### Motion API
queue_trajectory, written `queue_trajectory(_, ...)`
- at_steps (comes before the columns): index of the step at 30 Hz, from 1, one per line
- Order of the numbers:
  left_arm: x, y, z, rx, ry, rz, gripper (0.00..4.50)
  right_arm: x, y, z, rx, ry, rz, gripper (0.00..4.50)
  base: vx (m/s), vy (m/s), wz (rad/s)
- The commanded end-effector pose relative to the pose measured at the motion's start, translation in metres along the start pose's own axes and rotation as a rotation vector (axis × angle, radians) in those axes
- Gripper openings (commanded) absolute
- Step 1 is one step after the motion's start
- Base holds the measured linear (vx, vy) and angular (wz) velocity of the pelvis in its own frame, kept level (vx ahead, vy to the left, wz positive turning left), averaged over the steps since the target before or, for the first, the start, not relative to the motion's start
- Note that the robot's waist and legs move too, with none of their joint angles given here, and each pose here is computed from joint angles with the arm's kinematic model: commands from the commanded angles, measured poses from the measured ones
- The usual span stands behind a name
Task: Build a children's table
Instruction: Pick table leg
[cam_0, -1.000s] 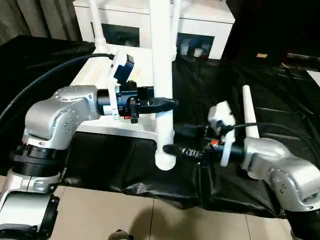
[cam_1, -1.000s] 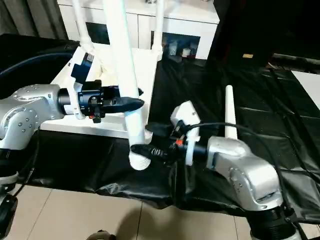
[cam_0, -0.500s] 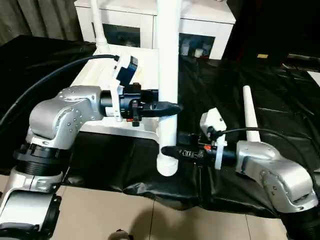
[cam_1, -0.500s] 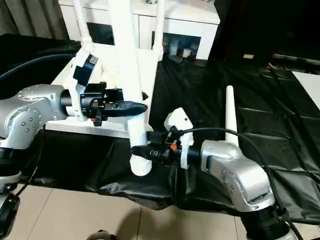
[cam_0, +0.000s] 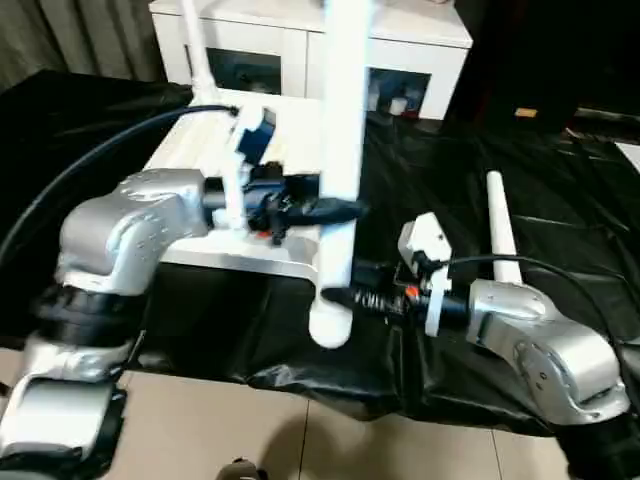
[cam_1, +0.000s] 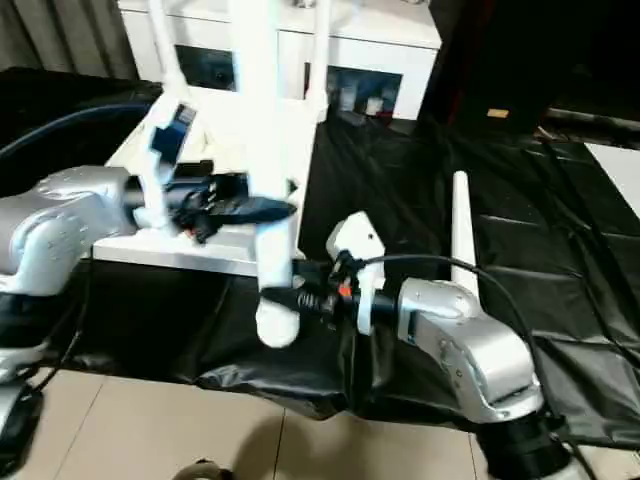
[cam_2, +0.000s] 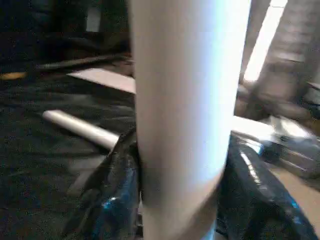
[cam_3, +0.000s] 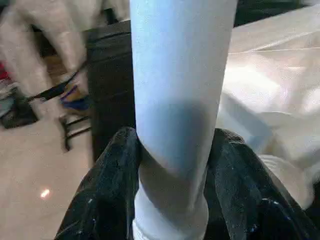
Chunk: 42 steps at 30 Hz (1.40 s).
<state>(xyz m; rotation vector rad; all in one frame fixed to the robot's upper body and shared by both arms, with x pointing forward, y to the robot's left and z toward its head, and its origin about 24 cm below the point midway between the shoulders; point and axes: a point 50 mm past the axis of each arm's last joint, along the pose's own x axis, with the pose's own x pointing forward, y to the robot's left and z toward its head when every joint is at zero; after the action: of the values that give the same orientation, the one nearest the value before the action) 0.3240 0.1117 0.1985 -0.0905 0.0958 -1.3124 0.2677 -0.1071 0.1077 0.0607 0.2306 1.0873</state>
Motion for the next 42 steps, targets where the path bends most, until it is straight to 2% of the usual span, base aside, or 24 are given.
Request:
queue_trajectory(1,-0.005,0.014,0.010,0.027,-0.040,0.157,2.61,0.000,-0.006,0.008,-0.038,-0.040,-0.054,1.80,0.000,0.000,0.00)
queue_trajectory(4,-0.004,0.015,0.009,0.019,-0.045,0.178,2.96,0.001,-0.012,0.011,-0.040,-0.064,-0.119,1.80,0.000,0.000,0.00)
queue_trajectory(7,-0.003,0.014,0.007,0.026,-0.044,0.195,3.05,0.002,-0.019,0.013,-0.050,-0.078,-0.186,1.80,0.000,0.000,0.00)
queue_trajectory(11,0.006,0.015,0.003,-0.014,-0.054,0.288,3.44,0.004,-0.029,0.020,-0.052,-0.132,-0.296,1.79,0.000,0.000,0.00)
queue_trajectory(13,0.009,0.015,0.000,-0.047,-0.052,0.316,3.45,0.004,-0.031,0.021,-0.050,-0.142,-0.315,1.79,0.000,0.000,0.00)
queue_trajectory(14,0.015,0.016,-0.004,-0.116,-0.065,0.367,3.45,0.005,-0.034,0.023,-0.047,-0.161,-0.346,1.79,0.000,0.000,0.00)
queue_trajectory(17,0.022,0.013,-0.006,-0.201,-0.108,0.389,3.45,0.008,-0.035,0.024,-0.045,-0.173,-0.361,1.79,0.000,0.000,0.00)
queue_trajectory(21,0.026,0.012,-0.005,-0.224,-0.141,0.406,3.45,0.011,-0.035,0.024,-0.047,-0.175,-0.359,1.79,0.000,0.000,0.00)
queue_trajectory(22,0.027,0.014,-0.004,-0.227,-0.151,0.438,3.16,0.013,-0.034,0.024,-0.048,-0.176,-0.353,1.79,0.000,0.000,0.00)
queue_trajectory(28,0.027,0.015,-0.002,-0.203,-0.150,0.464,2.98,0.014,-0.034,0.024,-0.053,-0.173,-0.346,1.79,0.000,0.000,0.00)
queue_trajectory(29,0.027,0.015,-0.002,-0.199,-0.153,0.463,2.74,0.014,-0.033,0.024,-0.053,-0.171,-0.341,1.79,0.000,0.000,0.00)
queue_trajectory(31,0.027,0.015,0.000,-0.184,-0.151,0.455,2.71,0.014,-0.032,0.023,-0.055,-0.167,-0.325,1.79,0.000,0.000,0.00)
queue_trajectory(39,0.028,0.013,0.001,-0.168,-0.150,0.422,1.95,0.015,-0.029,0.022,-0.056,-0.164,-0.299,1.79,0.000,0.000,0.00)
queue_trajectory(42,0.028,0.012,0.002,-0.175,-0.156,0.418,1.86,0.014,-0.028,0.021,-0.057,-0.163,-0.293,1.79,0.000,0.000,0.00)
